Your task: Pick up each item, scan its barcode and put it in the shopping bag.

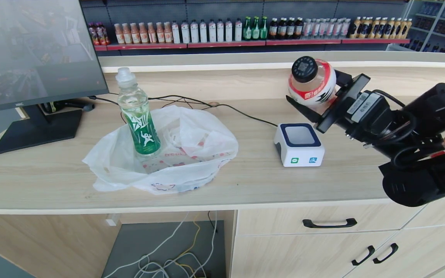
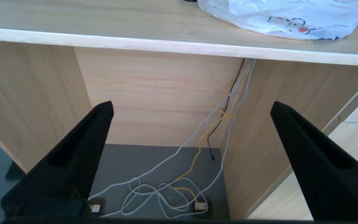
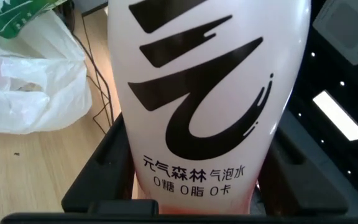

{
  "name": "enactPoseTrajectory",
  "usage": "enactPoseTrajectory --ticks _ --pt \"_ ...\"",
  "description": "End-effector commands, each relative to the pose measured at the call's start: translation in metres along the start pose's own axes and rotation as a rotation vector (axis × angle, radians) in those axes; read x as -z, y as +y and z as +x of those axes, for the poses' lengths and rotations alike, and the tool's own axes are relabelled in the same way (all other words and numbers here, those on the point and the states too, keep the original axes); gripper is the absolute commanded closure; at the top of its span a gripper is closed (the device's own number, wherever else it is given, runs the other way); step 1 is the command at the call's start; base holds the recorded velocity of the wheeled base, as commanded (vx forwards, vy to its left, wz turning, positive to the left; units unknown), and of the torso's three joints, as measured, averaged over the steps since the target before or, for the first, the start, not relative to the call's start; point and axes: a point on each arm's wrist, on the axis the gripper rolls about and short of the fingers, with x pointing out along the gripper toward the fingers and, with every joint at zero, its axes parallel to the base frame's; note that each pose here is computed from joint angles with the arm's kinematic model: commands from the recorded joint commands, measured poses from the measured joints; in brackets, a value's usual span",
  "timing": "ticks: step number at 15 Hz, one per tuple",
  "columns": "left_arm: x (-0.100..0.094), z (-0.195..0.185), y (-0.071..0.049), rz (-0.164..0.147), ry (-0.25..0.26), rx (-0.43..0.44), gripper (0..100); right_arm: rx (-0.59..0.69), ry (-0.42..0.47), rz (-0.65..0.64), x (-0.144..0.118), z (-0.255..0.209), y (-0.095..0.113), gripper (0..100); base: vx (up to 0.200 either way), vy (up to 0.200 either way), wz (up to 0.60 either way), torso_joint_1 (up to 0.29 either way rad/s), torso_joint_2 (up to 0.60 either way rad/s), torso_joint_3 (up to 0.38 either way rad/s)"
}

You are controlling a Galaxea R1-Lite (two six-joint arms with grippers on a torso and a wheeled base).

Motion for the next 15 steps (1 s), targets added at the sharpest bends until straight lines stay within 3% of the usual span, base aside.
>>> enactPoseTrajectory --ticks 1,5,6,8,11,15 --pt "0.000 0.000 0.000 0.001 0.000 0.000 0 0.105 -0.061 0.003 -0.041 0.008 -0.030 100 0.000 0.000 0.00 0.000 0.00 0.000" --pt "0.000 0.001 0.000 0.000 0.019 -0.005 0 0.099 -0.032 0.231 -0.071 0.007 -0.001 100 0.000 0.000 0.00 0.000 0.00 0.000" --pt "0.000 0.000 0.000 0.001 0.001 0.000 0 0.160 -0.012 0.405 -0.088 0.016 0.009 100 0.000 0.000 0.00 0.000 0.00 0.000" --pt "0.000 0.000 0.000 0.001 0.003 0.000 0 0.200 0.003 0.636 -0.104 0.022 0.023 100 0.000 0.000 0.00 0.000 0.00 0.000" --pt "0.000 0.000 0.000 0.001 0.003 0.000 0 0.221 0.114 0.897 -0.097 0.011 0.046 100 0.000 0.000 0.00 0.000 0.00 0.000" --pt "0.000 0.000 0.000 0.001 0.003 0.000 0 0.306 0.202 0.958 -0.093 0.007 0.055 100 0.000 0.000 0.00 0.000 0.00 0.000"
